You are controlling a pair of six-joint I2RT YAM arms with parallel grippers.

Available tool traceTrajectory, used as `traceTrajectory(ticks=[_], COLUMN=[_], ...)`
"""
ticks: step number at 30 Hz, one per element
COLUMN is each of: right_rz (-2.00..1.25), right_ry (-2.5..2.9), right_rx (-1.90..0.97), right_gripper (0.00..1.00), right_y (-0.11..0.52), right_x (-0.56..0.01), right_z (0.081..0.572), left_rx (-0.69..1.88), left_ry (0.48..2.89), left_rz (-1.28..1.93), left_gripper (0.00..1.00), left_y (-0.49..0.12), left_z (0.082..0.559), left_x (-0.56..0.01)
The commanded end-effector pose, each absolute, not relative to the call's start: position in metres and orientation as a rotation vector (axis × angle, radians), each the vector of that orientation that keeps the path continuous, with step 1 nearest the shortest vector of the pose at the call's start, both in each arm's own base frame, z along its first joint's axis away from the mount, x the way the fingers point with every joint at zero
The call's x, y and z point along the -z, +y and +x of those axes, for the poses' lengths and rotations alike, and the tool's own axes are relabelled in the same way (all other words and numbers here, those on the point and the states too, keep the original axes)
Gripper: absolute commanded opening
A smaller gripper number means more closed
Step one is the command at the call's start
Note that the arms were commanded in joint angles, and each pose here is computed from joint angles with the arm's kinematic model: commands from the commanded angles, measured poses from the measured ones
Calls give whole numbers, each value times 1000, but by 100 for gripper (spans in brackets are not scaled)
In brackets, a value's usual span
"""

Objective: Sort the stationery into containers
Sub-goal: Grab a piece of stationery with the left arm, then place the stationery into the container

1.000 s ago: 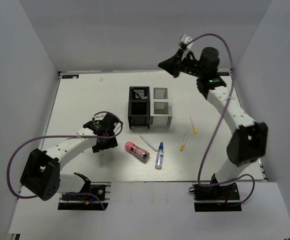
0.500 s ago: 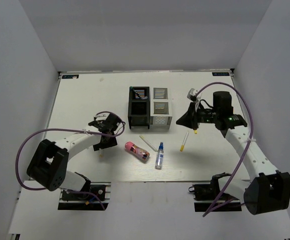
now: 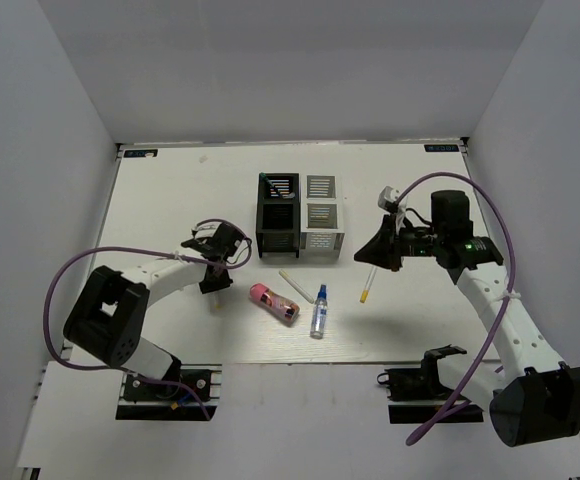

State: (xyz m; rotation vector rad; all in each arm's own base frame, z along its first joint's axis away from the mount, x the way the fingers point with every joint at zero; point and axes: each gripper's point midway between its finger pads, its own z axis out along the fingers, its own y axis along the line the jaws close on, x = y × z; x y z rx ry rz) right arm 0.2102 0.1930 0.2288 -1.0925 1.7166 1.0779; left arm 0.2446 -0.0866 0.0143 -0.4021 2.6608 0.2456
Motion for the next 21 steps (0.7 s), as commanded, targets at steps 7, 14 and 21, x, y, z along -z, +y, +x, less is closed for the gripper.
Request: traceTrajectory(ticks=[7, 14, 21], right_rz=[-1162, -1275, -1287], right_ry=[1687, 1675, 1690], right_rx=[-1130, -1137, -1148], right_gripper=[77, 90, 88], right_y=[192, 187, 185], right_x=[-229, -209, -198], right_z=[193, 172, 168], left_rx=[-109, 47, 294], left_ry=[2713, 2548, 2305], left_rz=[-405, -356, -310], left_gripper=[11, 0, 0], left_y=[-101, -124, -147], left_z=[237, 273, 297], left_x=[-3, -70, -172])
